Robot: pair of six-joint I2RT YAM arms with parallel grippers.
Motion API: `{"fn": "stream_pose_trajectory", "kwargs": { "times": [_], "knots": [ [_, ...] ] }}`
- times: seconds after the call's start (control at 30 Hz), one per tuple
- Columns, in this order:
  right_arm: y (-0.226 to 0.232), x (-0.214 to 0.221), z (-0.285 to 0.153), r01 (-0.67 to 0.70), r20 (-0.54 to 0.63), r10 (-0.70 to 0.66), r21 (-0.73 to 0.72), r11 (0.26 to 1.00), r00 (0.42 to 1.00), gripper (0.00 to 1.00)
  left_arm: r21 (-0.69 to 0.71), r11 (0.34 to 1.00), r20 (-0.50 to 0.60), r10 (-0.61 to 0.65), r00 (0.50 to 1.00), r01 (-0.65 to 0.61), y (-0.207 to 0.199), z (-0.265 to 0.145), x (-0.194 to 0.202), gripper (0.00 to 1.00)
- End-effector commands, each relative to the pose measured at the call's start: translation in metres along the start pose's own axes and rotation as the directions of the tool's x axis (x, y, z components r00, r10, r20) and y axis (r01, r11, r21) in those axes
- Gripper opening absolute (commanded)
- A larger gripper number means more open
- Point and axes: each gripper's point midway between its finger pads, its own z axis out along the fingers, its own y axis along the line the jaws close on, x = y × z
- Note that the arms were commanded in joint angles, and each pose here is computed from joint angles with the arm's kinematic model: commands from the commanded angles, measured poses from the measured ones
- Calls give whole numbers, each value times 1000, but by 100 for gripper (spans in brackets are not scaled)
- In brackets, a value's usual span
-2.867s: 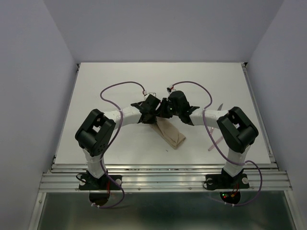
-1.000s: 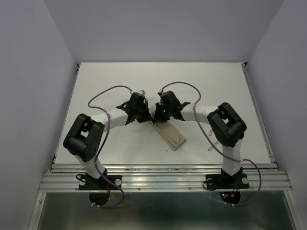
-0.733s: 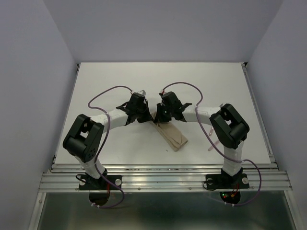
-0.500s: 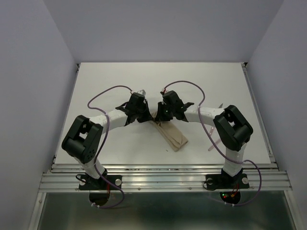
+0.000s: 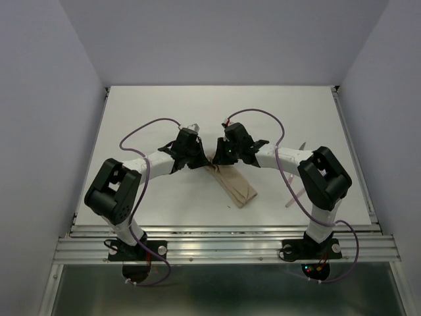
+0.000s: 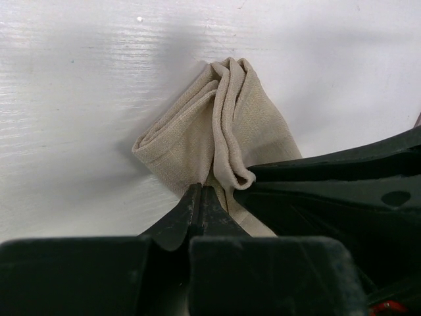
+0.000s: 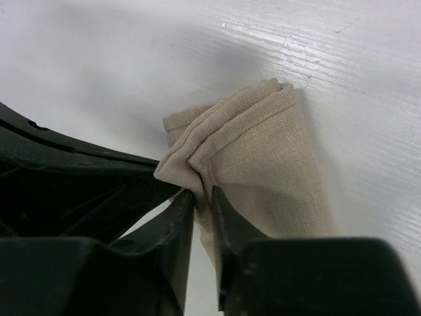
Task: Fold the napkin into a case and place the utensils inside
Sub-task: Grasp the top corner of the smaller rectangle folded napkin from the folded napkin.
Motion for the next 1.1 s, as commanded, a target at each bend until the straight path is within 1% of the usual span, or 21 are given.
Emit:
{"fn": "stream_pose_trajectory", "kwargs": {
  "times": [0.0, 0.13, 0.33, 0.4, 0.5, 0.63, 0.7, 0.77, 0.8, 0.83, 0.93, 1.07],
  "knots": [
    [6, -5, -7, 8, 28, -8, -6, 1000, 1000, 20, 51, 998, 55, 23, 998, -26, -14, -11, -14, 0],
    [1, 2, 1, -5, 5, 5, 0, 1000, 1000, 11, 54, 998, 60, 24, 998, -27, -15, -13, -15, 0],
    [-5, 11, 15, -15, -24, 15, 6, 1000, 1000, 1, 65, 998, 61, 22, 998, -26, -19, -13, -17, 0],
    [-13, 20, 25, -20, -55, 22, 28, 999, 998, 1, 68, 997, 64, 20, 998, -25, -20, -14, -19, 0],
    [-27, 41, 37, -26, -142, 37, 77, 997, 989, 1, 80, 996, 66, 22, 998, -27, -23, -16, -20, 0],
    [-26, 41, 33, -23, -142, 33, 70, 997, 989, 1, 90, 995, 68, 24, 997, -30, -26, -17, -20, 0],
    [-20, 34, 25, -17, -118, 23, 52, 999, 993, 2, 90, 995, 66, 29, 997, -35, -25, -17, -20, 0],
    [-12, 24, 15, -6, -83, 8, 33, 999, 997, 6, 100, 994, 64, 34, 997, -40, -28, -17, -20, 0],
    [-10, 20, 12, -4, -72, 6, 31, 1000, 997, 9, 98, 994, 64, 35, 997, -42, -27, -16, -20, 0],
    [-5, 14, 7, 2, -55, -1, 18, 1000, 998, 14, 98, 994, 64, 37, 997, -43, -27, -16, -20, 0],
    [1, 8, 1, 8, -37, -8, 3, 1000, 999, 22, 97, 994, 64, 39, 997, -45, -27, -16, -21, 0],
    [6, 0, -5, 10, -15, -10, 1, 1000, 1000, 27, 81, 996, 64, 42, 997, -47, -24, -16, -20, 0]
  ]
}}
